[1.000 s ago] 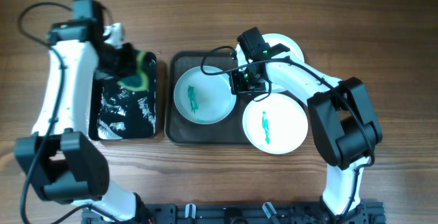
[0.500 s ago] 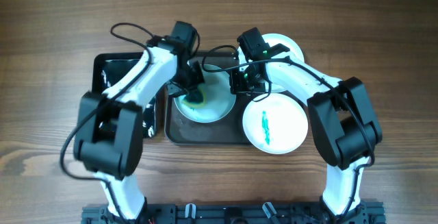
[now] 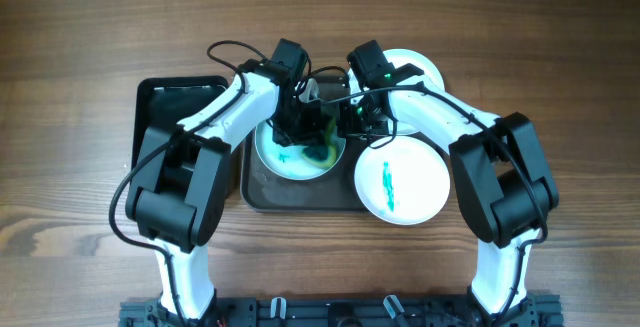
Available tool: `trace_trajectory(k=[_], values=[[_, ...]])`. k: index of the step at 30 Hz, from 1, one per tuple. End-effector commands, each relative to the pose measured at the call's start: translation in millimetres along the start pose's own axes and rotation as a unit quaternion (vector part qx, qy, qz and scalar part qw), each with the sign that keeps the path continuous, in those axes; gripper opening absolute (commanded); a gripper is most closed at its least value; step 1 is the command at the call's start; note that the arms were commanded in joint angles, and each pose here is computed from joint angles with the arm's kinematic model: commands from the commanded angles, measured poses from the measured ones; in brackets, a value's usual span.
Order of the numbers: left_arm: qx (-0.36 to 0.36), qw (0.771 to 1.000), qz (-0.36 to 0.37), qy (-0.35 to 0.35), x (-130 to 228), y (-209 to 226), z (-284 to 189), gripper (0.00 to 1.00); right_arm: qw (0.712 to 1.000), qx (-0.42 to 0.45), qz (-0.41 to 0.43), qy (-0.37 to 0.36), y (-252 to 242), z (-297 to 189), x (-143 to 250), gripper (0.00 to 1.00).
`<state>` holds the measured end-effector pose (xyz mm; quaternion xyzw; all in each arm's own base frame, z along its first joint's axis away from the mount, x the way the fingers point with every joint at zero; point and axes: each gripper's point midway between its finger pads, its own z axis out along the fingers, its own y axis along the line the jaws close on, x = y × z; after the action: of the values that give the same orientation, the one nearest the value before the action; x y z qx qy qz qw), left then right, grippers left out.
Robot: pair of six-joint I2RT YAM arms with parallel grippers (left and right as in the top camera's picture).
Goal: Clean dirty plates on tray and stack at the side
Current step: 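Scrub the left plate with the sponge while right gripper holds its rim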
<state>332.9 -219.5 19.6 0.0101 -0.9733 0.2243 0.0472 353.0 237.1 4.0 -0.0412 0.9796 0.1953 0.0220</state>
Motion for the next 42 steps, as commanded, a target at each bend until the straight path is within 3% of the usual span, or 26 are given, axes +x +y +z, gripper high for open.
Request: trace_trajectory(k=[1,5,9,12,13,14,16,19,22,25,30,32,34,37,42], values=[[-0.123,0.989,-0.08,-0.034,-9.4,57.3,-5.0,0.04,1.0,0.005,0.009,0.008,-3.5,6.5,1.5,0.04],[-0.286,0.942,-0.163,-0.063,2.8,117.0,-32.3,0.04,1.0,0.005,0.009,0.008,-3.6,6.5,1.5,0.04],[-0.308,0.935,-0.165,-0.065,5.4,123.4,-36.9,0.04,1.0,0.005,0.009,0.008,-3.5,6.5,1.6,0.04],[-0.236,0.966,-0.094,-0.055,-8.5,98.8,-22.0,0.04,1.0,0.006,0.009,0.01,-3.9,6.5,2.2,0.04],[-0.192,0.978,-0.063,-0.05,-13.3,83.6,-15.4,0.04,1.0,0.006,0.009,0.01,-3.8,6.5,2.2,0.04],[-0.103,0.994,-0.001,-0.041,-19.8,51.1,-5.9,0.04,1.0,0.006,0.009,0.01,-4.0,6.5,2.5,0.04],[-0.013,0.997,0.057,-0.041,-25.4,17.0,-2.3,0.04,1.0,0.008,0.01,0.011,-4.8,6.6,3.0,0.04],[0.011,0.995,0.067,-0.067,-38.9,5.9,-4.0,0.04,1.0,0.016,0.011,0.014,-7.9,6.4,5.1,0.04],[-0.101,0.988,-0.035,-0.108,-49.3,47.9,-9.6,0.04,1.0,0.025,0.013,0.015,-11.1,6.3,6.1,0.04],[-0.225,0.955,-0.138,-0.134,-39.8,96.0,-25.2,0.04,0.999,0.024,0.013,0.015,-11.0,6.3,6.1,0.04],[-0.264,0.938,-0.196,-0.108,-14.8,109.7,-29.1,0.04,0.999,0.024,0.013,0.016,-11.0,6.2,6.4,0.04],[-0.212,0.958,-0.178,-0.07,-8.0,90.8,-18.0,0.04,0.999,0.025,0.013,0.017,-11.3,6.3,6.8,0.04],[-0.1,0.991,-0.09,-0.021,-5.6,49.8,-4.1,0.04,0.999,0.025,0.013,0.017,-11.3,6.3,6.9,0.04],[0.026,1.0,0.007,0.009,-2.8,4.6,-0.6,0.04,0.999,0.026,0.014,0.018,-11.6,6.3,7.7,0.04],[0.038,0.998,0.029,-0.035,-25.3,0.4,-3.5,0.04,0.999,0.027,0.015,0.021,-12.2,6.2,9.1,0.04]])
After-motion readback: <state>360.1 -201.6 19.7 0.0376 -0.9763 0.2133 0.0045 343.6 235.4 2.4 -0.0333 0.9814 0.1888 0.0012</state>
